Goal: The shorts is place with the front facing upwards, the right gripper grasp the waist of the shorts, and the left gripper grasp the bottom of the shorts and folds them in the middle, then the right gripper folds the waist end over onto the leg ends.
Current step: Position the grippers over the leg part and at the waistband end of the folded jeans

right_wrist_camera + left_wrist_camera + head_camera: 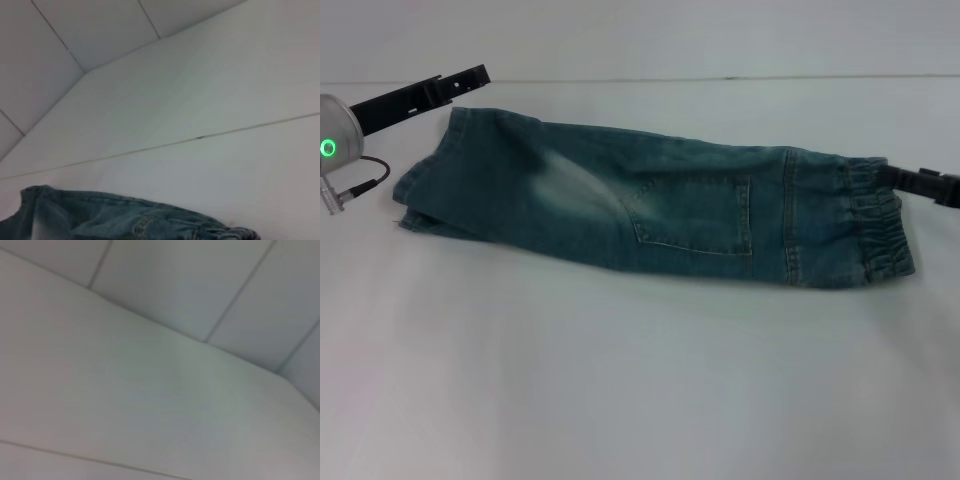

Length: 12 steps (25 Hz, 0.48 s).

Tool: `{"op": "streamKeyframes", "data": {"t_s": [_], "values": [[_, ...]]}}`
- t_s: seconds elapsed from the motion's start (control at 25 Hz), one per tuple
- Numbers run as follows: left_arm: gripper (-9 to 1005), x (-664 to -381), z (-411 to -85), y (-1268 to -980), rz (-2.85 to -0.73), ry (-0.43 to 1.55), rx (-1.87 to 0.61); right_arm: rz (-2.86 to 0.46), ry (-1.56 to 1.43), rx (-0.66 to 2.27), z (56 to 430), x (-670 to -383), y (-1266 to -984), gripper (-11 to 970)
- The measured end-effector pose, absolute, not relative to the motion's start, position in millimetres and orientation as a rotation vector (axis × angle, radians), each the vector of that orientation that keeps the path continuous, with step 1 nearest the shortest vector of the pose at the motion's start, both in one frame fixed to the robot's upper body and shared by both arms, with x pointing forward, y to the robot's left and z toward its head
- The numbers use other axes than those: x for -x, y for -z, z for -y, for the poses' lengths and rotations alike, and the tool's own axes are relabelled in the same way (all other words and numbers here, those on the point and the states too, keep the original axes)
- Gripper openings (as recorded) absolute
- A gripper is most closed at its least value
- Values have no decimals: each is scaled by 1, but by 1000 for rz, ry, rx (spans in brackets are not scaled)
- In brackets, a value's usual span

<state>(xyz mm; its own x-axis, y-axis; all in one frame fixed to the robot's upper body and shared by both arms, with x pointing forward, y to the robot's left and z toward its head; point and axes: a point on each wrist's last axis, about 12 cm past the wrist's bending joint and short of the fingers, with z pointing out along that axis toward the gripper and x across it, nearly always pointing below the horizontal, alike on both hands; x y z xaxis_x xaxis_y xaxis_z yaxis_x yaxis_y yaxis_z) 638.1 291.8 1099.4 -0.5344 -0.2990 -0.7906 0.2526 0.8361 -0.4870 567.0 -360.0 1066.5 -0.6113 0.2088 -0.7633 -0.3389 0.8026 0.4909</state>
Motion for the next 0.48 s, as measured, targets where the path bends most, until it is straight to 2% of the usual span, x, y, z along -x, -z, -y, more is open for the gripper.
{"op": "streamKeyframes", "data": {"t_s": [0.48], "values": [[937, -606, -273, -1108, -1921, 900, -384, -2234, -900, 85, 388, -569, -1124, 937]]}}
